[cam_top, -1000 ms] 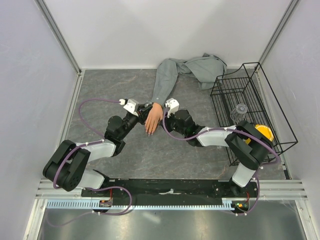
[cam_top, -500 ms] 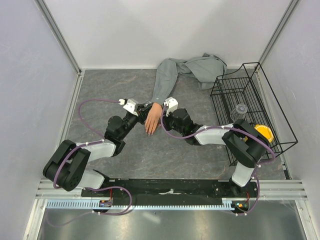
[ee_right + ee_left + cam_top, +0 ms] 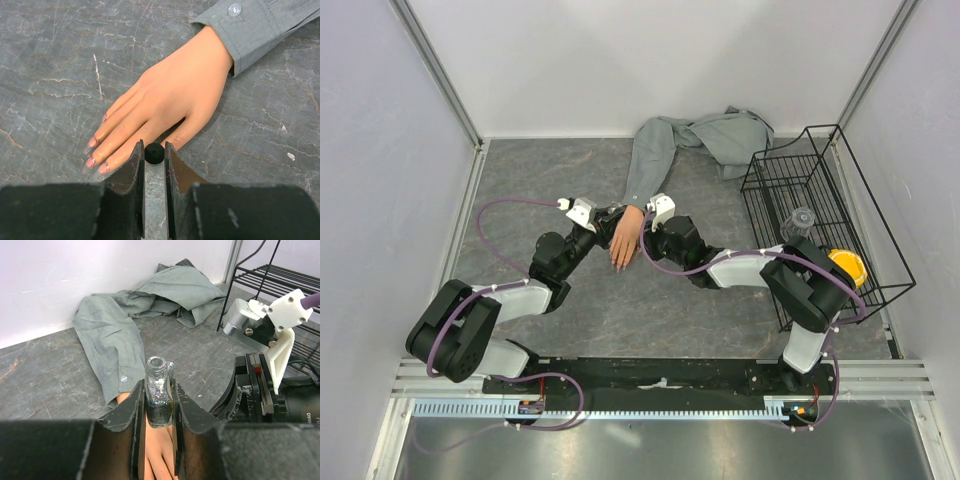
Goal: Paint the nails
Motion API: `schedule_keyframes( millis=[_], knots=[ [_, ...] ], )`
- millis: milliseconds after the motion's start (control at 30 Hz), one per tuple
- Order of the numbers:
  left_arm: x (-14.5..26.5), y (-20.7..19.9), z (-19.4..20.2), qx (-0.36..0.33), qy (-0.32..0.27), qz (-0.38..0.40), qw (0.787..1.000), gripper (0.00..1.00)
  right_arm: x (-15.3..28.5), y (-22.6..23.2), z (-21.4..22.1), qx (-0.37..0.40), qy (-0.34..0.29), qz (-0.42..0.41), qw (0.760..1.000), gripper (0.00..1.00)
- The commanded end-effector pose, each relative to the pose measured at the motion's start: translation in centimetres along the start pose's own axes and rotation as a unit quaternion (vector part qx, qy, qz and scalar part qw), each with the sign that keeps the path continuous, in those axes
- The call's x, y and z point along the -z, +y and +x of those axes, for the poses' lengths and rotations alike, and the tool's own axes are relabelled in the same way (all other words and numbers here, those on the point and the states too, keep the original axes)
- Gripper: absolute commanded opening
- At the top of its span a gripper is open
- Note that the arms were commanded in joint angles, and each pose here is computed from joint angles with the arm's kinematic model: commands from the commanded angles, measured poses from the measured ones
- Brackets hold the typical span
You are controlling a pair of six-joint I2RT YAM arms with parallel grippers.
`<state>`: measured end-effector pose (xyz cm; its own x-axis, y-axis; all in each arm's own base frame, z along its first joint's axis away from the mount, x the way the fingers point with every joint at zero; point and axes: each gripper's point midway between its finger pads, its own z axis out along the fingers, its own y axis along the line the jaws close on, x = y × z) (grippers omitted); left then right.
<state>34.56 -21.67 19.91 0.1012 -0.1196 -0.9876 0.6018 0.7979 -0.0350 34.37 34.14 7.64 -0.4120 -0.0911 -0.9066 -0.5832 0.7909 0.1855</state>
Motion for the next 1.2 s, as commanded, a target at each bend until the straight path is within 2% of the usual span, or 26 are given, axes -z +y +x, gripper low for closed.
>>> schedule_keyframes(
  millis=[0, 1167],
  knots=[
    [-0.25, 0.43, -1.38, -0.026, -0.031, -0.009, 0.999, 0.02, -0.87, -0.2, -1.89, 0.004, -0.024, 0.005, 1.0, 0.0],
    [-0.35, 0.39, -1.15, -0.024, -0.026, -0.007, 0.999, 0.02, -1.03, -0.84, -0.96, -0.001, -0.008, 0.013, 1.0, 0.0]
  ],
)
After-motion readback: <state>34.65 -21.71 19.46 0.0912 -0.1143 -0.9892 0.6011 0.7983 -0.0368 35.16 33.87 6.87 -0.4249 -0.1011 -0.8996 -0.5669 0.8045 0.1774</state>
